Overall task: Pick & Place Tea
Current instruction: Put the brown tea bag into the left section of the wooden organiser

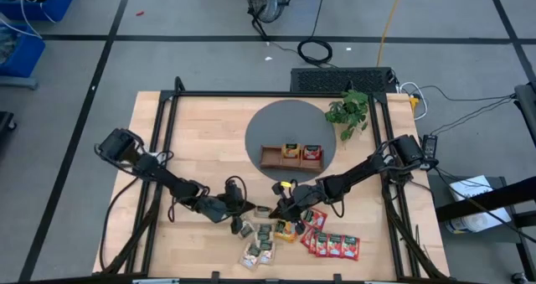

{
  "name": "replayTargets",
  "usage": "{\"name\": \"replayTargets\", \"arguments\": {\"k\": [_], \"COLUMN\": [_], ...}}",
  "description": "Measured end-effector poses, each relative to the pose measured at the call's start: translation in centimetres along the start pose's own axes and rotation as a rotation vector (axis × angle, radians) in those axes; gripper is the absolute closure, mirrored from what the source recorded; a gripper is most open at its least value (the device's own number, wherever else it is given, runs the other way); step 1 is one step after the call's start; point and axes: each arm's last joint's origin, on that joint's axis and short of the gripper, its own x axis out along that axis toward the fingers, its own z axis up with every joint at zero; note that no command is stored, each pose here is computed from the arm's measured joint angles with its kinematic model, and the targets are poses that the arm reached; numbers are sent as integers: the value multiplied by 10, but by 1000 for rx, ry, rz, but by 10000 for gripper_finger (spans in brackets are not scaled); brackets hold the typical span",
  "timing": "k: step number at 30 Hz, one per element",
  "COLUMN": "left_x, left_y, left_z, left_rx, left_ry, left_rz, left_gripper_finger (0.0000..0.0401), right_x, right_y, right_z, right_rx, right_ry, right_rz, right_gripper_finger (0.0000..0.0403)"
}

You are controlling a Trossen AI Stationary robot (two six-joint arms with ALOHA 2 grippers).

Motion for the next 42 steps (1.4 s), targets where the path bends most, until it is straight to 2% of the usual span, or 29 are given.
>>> {"name": "replayTargets", "arguments": {"k": [7,10,15,20,26,32,37,42], "left_x": [-6,-7,-7,-7,-5,-4,-2,-1], "left_y": [3,4,6,6,-3,-15,-18,-17], "left_z": [13,17,20,22,34,46,51,55], "left_rx": [64,87,158,214,261,321,344,345], "left_ry": [-53,-71,-104,-133,-162,-173,-148,-144], "left_rz": [41,58,117,162,152,144,182,195], "left_gripper_finger": [400,400,400,400,401,401,401,401], "right_x": [0,-3,-20,-49,-69,-67,-68,-68], "right_y": [-3,-6,-8,-6,-12,-20,-24,-25], "right_z": [-1,3,27,59,62,46,40,40], "right_rx": [9,11,-6,-2,182,265,302,308], "right_ry": [4,23,22,16,62,105,99,99], "right_rz": [-21,-117,-292,-399,-392,-416,-362,-362], "right_gripper_finger": [403,403,399,363,274,199,180,198]}}
